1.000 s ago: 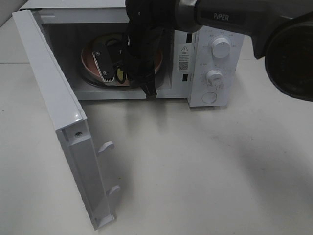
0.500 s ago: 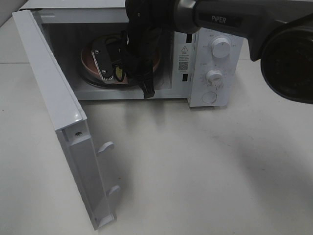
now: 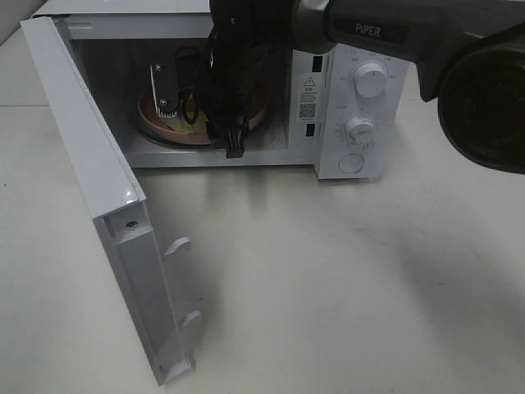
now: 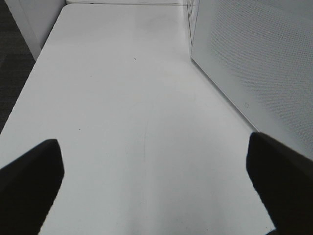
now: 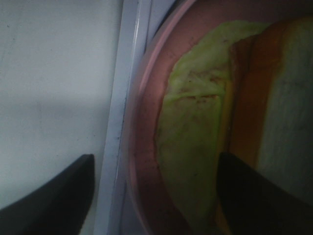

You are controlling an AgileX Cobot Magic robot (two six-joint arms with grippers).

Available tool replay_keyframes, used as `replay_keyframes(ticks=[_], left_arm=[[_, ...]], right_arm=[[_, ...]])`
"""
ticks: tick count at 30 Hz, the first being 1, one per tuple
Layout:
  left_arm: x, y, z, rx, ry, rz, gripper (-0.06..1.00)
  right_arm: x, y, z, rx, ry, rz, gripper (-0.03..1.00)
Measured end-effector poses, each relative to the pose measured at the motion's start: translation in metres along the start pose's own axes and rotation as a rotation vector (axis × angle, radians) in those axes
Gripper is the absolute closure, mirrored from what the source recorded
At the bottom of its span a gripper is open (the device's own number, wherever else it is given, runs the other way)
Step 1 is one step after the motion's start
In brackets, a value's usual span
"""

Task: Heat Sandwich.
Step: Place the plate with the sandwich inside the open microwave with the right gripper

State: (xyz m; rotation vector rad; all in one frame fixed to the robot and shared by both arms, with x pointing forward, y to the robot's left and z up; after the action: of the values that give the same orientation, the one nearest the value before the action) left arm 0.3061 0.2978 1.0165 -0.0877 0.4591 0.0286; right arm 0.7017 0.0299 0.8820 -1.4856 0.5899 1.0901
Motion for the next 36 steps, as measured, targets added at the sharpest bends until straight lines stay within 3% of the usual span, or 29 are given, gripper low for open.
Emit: replay_keyframes(ticks=[5,22,36], left_arm=[[0.0,0.0,0.0,0.0,0.0,0.0,-0.02],[0.0,0.0,0.0,0.0,0.0,0.0,-0.02],[0.0,0.0,0.0,0.0,0.0,0.0,-0.02]], right_arm=[[0.0,0.001,0.0,0.004,0.002,0.003,0.15],[-0.008,-0.004,0.001,0.049,-0.005,-0.011,0.2],[-0.013,0.014,-0.006,0.023,-0.013,-0.037,0.2]])
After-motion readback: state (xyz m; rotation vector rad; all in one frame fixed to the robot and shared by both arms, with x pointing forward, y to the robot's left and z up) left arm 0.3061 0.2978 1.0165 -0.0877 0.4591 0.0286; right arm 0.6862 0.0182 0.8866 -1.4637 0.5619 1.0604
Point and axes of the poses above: a point on each arm's last joint axis where the gripper is mounted, x pointing out along that axis toward the gripper, y along the wrist's bending axis when the last joint is at zero, z = x × y, the point moved 8 cm from there along x, pointing out along that axis toward the gripper, and after that the axes turned 4 degrees about -x, right-handed, at the moved point
